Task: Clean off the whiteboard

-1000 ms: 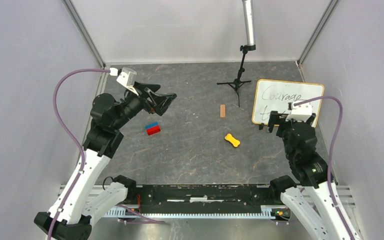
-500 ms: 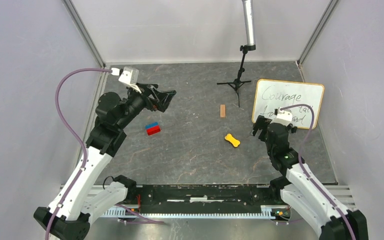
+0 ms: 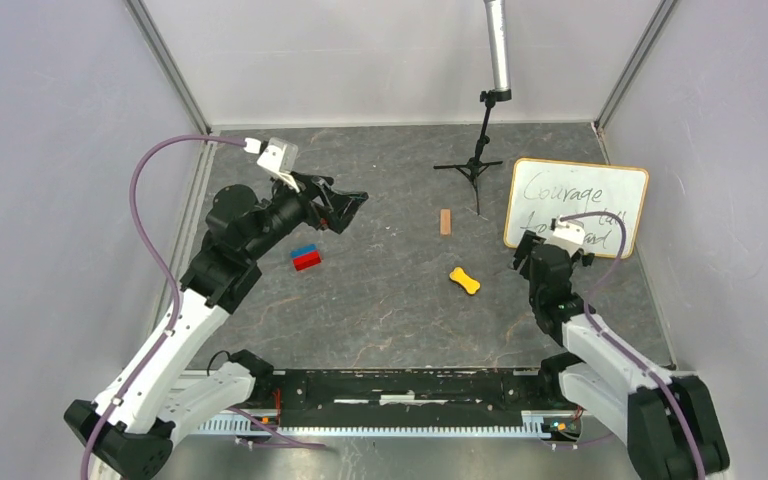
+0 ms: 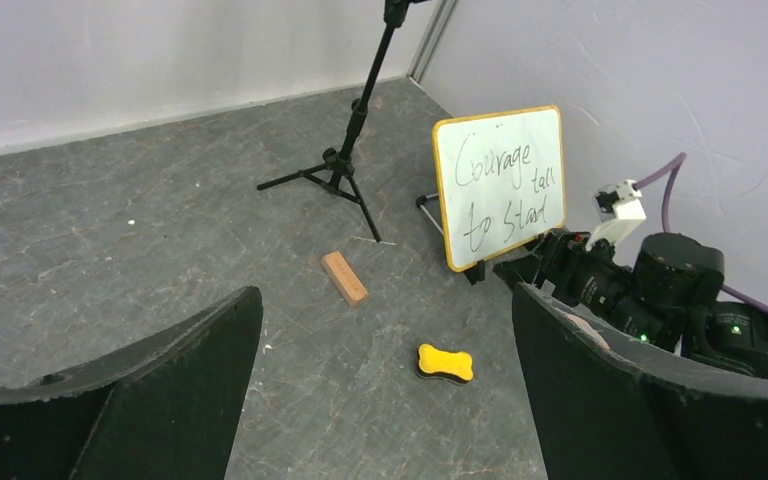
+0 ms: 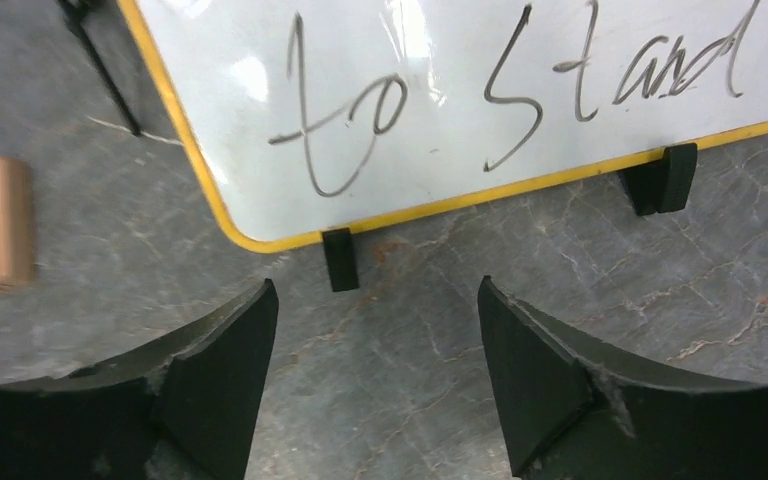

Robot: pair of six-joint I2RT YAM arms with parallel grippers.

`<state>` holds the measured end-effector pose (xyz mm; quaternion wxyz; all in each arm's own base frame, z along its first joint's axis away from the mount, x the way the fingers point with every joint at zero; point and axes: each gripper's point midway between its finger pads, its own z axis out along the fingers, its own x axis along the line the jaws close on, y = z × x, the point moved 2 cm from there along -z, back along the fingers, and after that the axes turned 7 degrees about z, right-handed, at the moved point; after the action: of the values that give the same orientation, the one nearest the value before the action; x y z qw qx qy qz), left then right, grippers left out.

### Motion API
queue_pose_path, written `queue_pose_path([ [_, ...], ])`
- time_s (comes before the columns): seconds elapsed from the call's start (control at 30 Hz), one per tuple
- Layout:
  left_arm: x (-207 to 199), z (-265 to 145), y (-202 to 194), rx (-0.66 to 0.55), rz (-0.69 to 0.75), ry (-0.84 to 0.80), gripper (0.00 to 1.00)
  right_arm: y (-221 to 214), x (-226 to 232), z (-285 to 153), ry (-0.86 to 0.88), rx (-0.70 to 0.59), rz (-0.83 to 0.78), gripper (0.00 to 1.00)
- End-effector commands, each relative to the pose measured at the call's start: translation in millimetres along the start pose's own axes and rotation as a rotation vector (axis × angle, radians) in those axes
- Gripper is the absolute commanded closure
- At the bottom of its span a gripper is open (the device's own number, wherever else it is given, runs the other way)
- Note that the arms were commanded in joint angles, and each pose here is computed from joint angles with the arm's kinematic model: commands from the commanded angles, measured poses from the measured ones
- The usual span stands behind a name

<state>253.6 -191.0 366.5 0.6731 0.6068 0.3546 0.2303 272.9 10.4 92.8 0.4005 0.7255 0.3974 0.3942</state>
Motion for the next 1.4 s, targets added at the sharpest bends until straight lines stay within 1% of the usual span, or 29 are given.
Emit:
queue_pose_path([
  [0.0, -2, 9, -4, 0.026, 0.023, -0.031, 0.0, 3, 8, 15, 0.014, 0.056, -0.128, 0.24],
  [0.1, -2, 13, -9, 0.046, 0.017, -0.037, 0.0, -9, 14, 23, 0.054, 0.128, -0.164, 0.29],
  [0.2, 3, 15, -14, 0.062, 0.024, -0.013, 0.0, -15, 17, 29, 0.062, 0.163, -0.189, 0.34],
  [0.5, 5, 15, -16, 0.066, 0.025, 0.001, 0.0, -16, 23, 45, 0.069, 0.19, -0.287, 0.45],
  [0.6, 6, 16, -18, 0.074, 0.024, 0.002, 0.0, -19, 22, 48, 0.062, 0.201, -0.301, 0.51],
  [1.13, 5, 19, -22, 0.097, 0.014, -0.003, 0.0, -30, 35, 59, 0.114, 0.239, -0.282, 0.72],
  [1.27, 6, 19, -22, 0.098, 0.014, 0.001, 0.0, -30, 36, 58, 0.124, 0.234, -0.273, 0.77],
  [1.37, 6, 19, -22, 0.096, 0.014, 0.003, 0.0, -33, 42, 58, 0.161, 0.244, -0.27, 0.84],
])
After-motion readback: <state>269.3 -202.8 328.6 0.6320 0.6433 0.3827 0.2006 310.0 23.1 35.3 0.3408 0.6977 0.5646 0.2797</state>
